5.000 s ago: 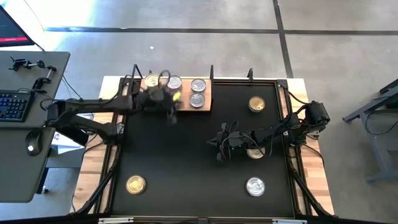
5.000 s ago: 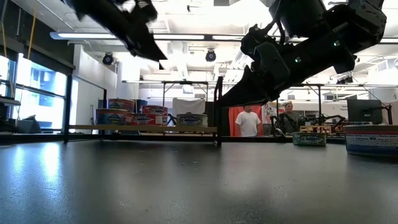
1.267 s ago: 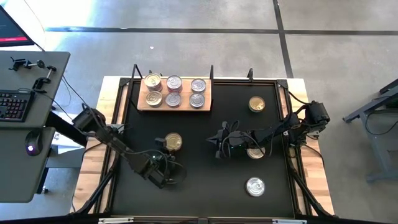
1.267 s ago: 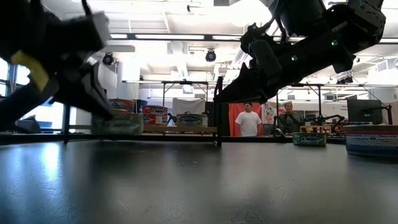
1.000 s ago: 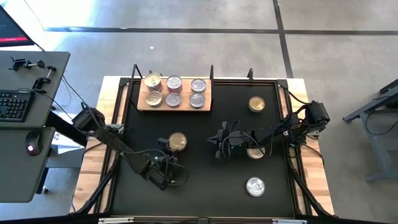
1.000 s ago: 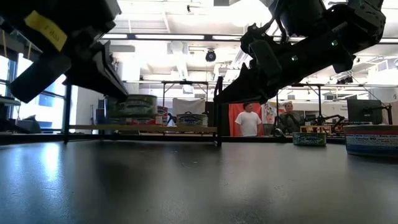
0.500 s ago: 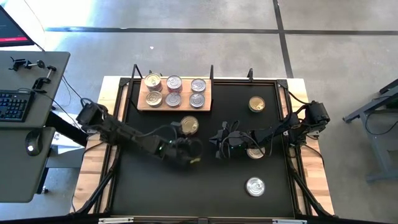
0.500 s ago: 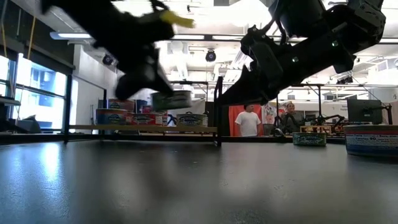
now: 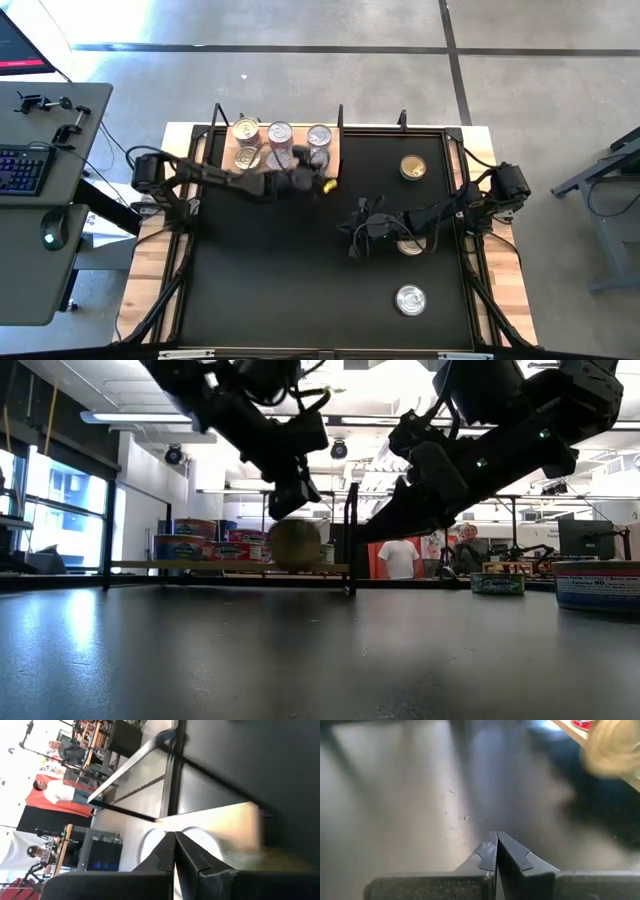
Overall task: Stack canned seafood by type on shelf
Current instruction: Stack the green tuna can on top of the green tuna can on the shelf
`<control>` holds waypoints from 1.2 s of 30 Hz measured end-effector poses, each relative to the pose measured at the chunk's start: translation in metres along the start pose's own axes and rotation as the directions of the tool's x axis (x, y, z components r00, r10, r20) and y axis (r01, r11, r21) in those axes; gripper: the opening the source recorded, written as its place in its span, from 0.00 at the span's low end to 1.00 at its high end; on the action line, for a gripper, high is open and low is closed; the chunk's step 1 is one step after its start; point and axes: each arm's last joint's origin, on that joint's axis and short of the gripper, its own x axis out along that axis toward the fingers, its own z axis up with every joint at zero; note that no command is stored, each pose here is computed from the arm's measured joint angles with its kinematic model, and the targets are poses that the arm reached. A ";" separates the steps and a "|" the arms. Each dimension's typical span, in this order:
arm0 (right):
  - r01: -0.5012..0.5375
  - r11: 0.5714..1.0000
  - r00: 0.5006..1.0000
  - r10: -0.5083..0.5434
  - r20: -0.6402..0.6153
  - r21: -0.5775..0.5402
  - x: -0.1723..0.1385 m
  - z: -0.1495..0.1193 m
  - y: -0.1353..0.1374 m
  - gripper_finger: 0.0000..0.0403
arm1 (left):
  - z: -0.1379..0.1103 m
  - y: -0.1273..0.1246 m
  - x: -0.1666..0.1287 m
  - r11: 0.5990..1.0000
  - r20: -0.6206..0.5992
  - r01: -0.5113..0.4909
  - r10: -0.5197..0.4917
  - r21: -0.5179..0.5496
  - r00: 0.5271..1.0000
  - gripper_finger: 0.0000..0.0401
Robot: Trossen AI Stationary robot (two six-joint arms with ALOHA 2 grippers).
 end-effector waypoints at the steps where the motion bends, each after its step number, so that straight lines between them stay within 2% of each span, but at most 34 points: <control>1: -0.003 1.000 1.000 0.003 0.000 -0.002 0.000 0.000 0.001 0.00 | -0.003 0.007 0.006 1.000 -0.002 0.001 -0.001 0.001 1.000 0.00; 6: -0.012 1.000 1.000 0.012 0.000 -0.007 -0.001 -0.001 0.004 0.00 | -0.008 0.024 0.019 0.999 0.028 0.042 -0.041 -0.029 0.999 0.00; 11: -0.012 1.000 1.000 0.012 0.000 -0.012 -0.001 -0.001 0.004 0.00 | 0.003 0.009 0.003 0.995 0.056 0.098 -0.099 0.019 0.993 0.00; 15: -0.012 1.000 1.000 0.012 0.000 -0.014 -0.001 -0.001 0.004 0.00 | 0.017 -0.009 -0.032 0.987 0.054 0.156 -0.158 0.027 0.986 0.00; 19: -0.012 1.000 1.000 0.012 -0.002 -0.015 -0.001 -0.001 0.004 0.00 | 0.022 -0.019 -0.082 0.993 -0.014 0.110 -0.110 0.032 0.994 0.00; 21: -0.012 1.000 1.000 0.012 -0.002 -0.015 -0.001 -0.001 0.004 0.00 | 0.021 -0.018 -0.110 0.993 -0.015 0.114 -0.114 0.007 0.993 0.00; 23: -0.010 1.000 1.000 0.010 -0.001 -0.013 -0.001 -0.001 0.003 0.00 | 0.018 -0.016 -0.133 0.984 0.004 0.166 -0.166 -0.064 0.986 0.00; 25: -0.009 1.000 1.000 0.009 0.000 -0.013 -0.001 -0.001 0.003 0.00 | 0.012 -0.009 -0.151 0.951 0.030 0.257 -0.256 -0.169 0.966 0.02; 29: -0.007 1.000 1.000 0.007 0.015 -0.006 -0.001 0.001 0.003 0.00 | -0.007 0.001 -0.170 0.834 0.065 0.410 -0.417 -0.369 0.907 0.10; 32: -0.009 1.000 1.000 0.009 0.026 -0.002 -0.001 0.002 0.003 0.00 | -0.019 -0.002 -0.170 0.773 0.082 0.440 -0.456 -0.457 0.886 0.18; 36: -0.010 1.000 1.000 0.010 0.029 0.000 -0.001 0.002 0.003 0.00 | -0.026 -0.007 -0.158 0.740 0.089 0.432 -0.455 -0.516 0.886 0.33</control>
